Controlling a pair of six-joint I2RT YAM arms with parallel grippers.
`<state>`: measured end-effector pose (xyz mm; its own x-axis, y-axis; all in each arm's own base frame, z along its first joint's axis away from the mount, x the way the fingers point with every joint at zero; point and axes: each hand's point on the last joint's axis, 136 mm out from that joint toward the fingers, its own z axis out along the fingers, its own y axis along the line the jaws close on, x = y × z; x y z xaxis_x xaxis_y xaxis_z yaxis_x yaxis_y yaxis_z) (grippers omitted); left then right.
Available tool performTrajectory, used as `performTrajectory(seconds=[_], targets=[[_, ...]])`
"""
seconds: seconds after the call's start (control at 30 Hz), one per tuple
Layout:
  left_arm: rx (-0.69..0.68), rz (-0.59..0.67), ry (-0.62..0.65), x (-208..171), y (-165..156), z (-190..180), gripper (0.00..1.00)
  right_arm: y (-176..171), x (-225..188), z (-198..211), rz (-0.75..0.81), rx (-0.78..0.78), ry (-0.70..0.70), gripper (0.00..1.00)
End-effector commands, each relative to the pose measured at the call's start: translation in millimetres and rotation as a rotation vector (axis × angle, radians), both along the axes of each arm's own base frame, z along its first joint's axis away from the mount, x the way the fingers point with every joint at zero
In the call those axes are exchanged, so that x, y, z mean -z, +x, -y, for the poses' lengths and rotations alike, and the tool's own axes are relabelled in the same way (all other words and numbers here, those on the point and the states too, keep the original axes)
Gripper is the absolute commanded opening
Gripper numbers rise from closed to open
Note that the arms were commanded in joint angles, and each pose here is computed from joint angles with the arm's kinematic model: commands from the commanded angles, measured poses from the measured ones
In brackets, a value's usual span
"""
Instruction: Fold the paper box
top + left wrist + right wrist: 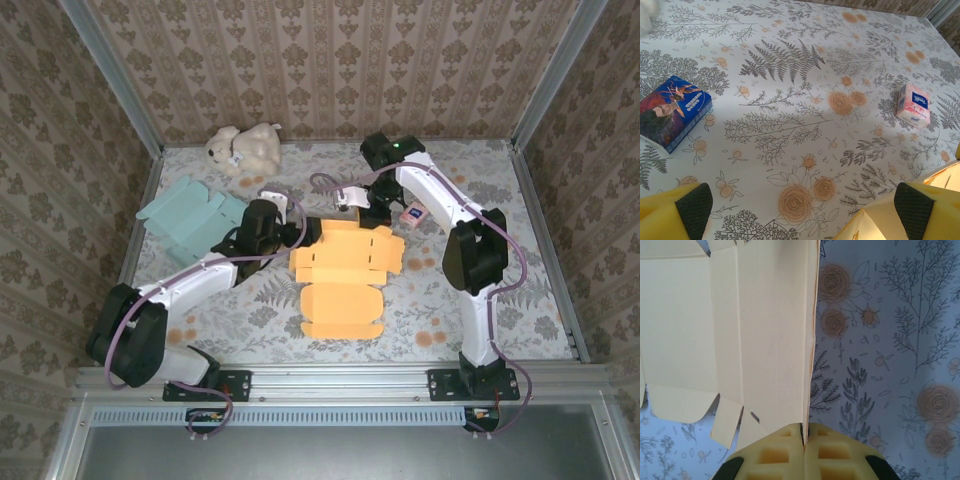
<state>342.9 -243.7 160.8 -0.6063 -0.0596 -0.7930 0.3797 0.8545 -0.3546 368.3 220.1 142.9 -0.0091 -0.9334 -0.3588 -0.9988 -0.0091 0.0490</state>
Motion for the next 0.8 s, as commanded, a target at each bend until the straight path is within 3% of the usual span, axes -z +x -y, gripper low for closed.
performTrajectory(seconds=[0.0,0.3,0.53,0.67,0.77], targets=[[-0.050,0.051,-0.082,-25.9,11.4,7.9,1.00,-16.0,-24.2,-13.2,-0.049,0.040,0.106,0.00],[-0.132,0.089,-0.052,-40.8,14.5,-13.0,1.00,-9.2,-21.8,-8.1,-0.074,0.204,0.060,0.00],[-0.215,0.141,0.008,-61.5,-12.0,-59.1,1.00,0.3,-14.0,0.1,-0.041,0.333,0.029,0.00],[-0.111,0.143,-0.101,-66.2,-40.3,-46.5,0.98,9.1,-13.6,2.2,-0.033,0.416,0.016,0.00],[-0.023,0.106,-0.113,-60.4,-58.5,-26.4,0.98,9.4,-13.7,1.2,-0.036,0.431,0.023,0.00]])
